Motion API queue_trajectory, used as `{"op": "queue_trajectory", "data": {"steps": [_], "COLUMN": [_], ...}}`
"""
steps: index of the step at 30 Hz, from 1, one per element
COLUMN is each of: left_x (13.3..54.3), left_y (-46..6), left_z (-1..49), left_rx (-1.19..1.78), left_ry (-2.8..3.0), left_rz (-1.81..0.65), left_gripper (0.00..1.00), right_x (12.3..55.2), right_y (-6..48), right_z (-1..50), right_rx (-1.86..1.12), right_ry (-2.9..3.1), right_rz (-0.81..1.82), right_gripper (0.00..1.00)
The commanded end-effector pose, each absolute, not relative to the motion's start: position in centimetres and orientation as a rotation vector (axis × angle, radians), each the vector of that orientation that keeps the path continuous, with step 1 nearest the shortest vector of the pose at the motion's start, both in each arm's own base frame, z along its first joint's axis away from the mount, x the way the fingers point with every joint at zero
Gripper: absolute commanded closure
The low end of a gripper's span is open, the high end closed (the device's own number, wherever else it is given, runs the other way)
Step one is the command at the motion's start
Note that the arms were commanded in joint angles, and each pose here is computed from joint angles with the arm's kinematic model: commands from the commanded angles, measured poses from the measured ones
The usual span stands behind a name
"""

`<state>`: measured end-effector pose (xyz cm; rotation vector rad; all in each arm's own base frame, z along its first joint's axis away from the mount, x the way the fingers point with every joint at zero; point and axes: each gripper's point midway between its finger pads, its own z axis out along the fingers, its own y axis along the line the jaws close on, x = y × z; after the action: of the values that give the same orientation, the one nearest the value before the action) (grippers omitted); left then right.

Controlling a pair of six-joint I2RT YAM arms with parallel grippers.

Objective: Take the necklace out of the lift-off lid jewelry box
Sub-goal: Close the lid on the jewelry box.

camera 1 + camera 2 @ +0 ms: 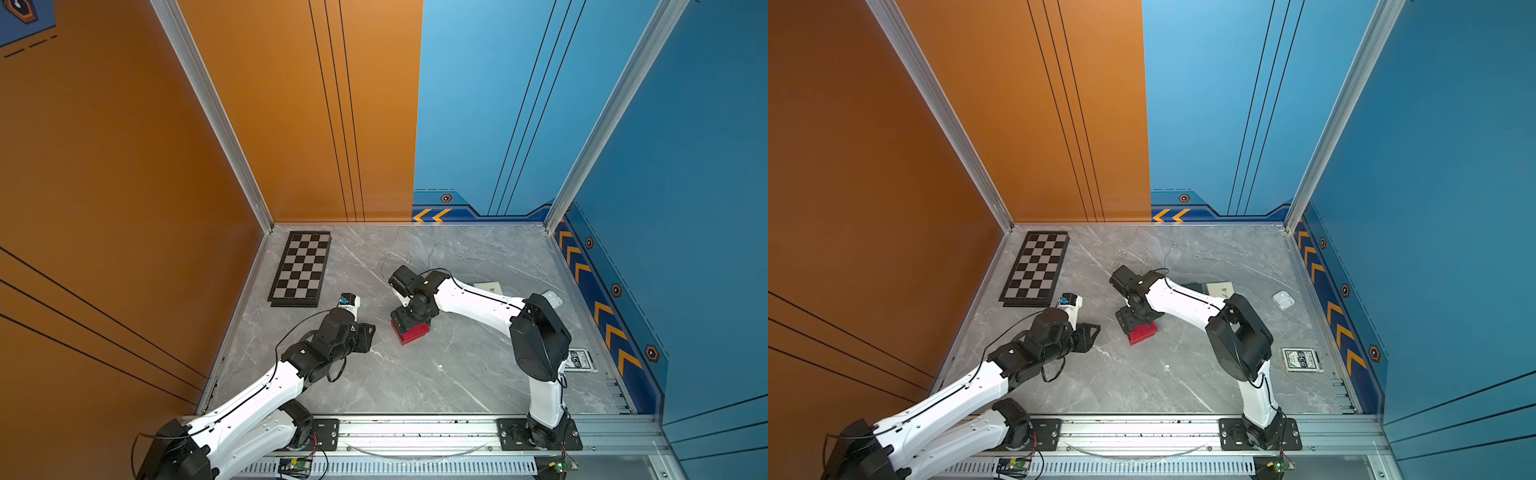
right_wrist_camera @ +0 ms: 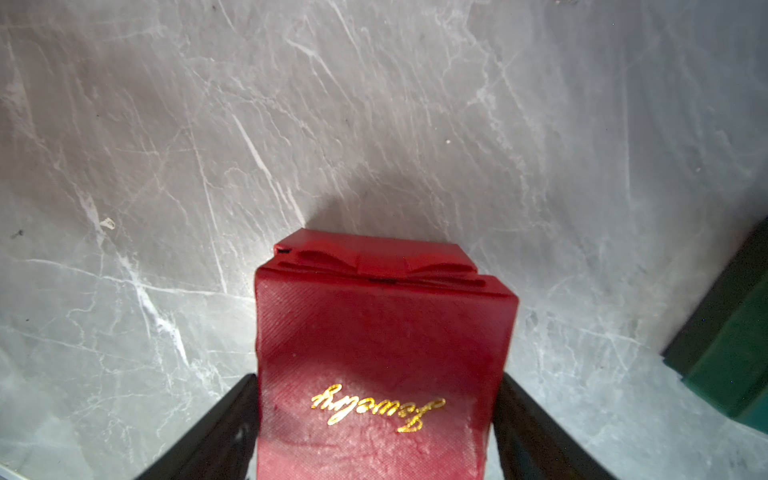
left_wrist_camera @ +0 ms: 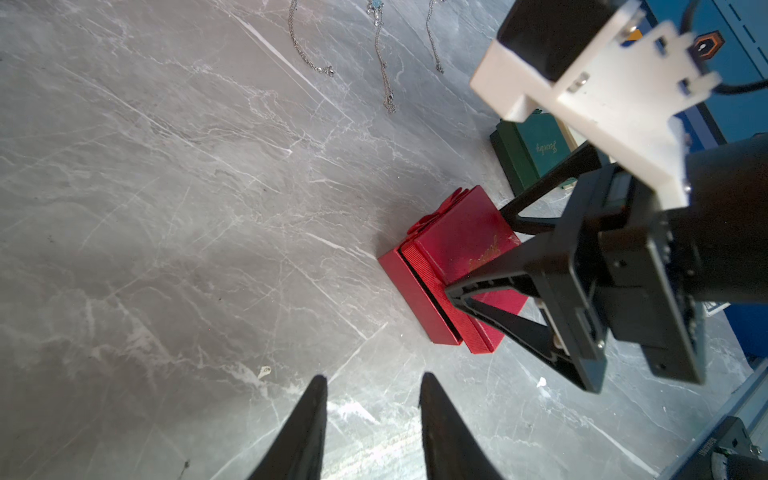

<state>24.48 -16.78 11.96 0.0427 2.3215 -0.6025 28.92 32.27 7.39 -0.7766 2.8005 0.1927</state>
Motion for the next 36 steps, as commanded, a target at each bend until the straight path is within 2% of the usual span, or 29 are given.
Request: {"op": "queue_trajectory", "data": {"steps": [1,36], "left_x": [24.1,24.1], "left_y": [-16.3,-16.0], "left_z": [11.4,11.3], "left_rx": [0.038,0.032], "left_ry": [2.343,2.345], "left_rz": [-0.597,-0.598], "left_gripper": [0.61,0.61], "right_x": [28.8,28.6], "right_y": [32.4,32.3], "right_z": [7.6,5.9], "right_rx": [-0.808,-0.827], "right_ry": [2.802,2.831], "right_rz": [0.171,0.113], "right_gripper": [0.16,0.16]}}
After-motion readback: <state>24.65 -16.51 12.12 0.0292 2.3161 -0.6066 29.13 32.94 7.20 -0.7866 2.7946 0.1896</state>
